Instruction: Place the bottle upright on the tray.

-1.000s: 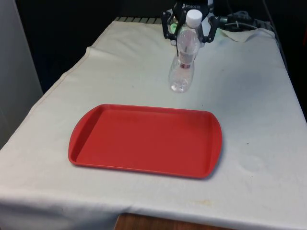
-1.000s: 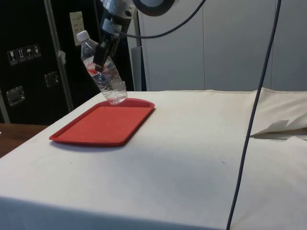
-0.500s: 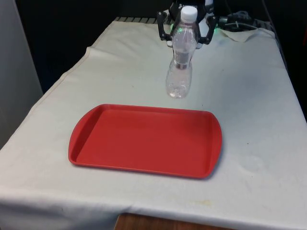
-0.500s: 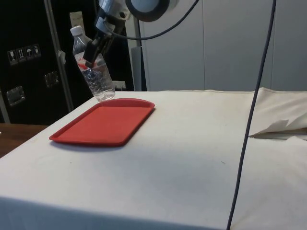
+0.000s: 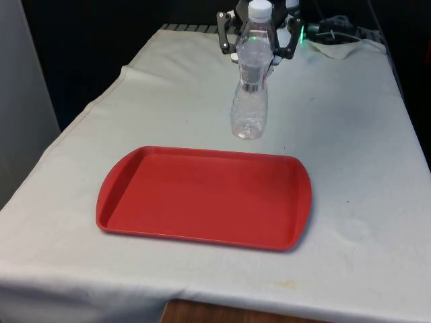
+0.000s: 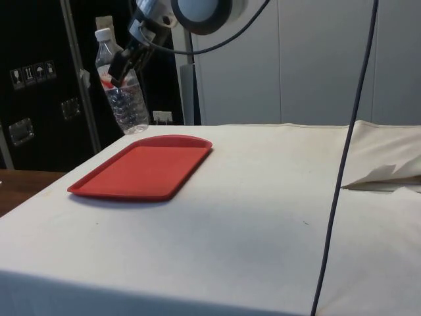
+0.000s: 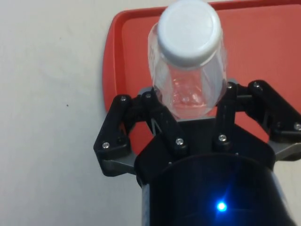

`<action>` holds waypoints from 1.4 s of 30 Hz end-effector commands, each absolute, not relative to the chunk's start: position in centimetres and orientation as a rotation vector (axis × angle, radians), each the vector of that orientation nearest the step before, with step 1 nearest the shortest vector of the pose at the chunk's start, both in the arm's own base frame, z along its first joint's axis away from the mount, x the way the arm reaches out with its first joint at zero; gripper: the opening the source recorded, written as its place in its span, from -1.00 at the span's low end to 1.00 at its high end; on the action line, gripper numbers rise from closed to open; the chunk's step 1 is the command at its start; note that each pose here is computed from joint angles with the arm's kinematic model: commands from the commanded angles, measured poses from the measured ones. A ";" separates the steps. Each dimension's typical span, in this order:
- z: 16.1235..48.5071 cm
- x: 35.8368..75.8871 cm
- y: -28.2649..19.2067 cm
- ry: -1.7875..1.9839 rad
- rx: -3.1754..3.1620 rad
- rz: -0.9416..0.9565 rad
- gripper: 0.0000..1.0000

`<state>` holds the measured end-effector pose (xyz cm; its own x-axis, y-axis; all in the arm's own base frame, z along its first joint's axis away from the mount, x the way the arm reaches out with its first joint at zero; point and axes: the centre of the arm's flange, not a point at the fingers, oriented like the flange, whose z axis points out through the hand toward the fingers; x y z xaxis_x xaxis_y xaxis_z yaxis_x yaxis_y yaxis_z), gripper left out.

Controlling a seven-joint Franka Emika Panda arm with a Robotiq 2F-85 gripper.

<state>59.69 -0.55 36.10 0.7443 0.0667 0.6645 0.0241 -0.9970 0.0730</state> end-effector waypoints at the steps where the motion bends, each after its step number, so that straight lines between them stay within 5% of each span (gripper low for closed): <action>1: 36.3 59.5 0.3 0.070 2.882 1.138 -0.30; 42: 34.2 59.3 -0.5 -0.004 2.803 1.311 -0.30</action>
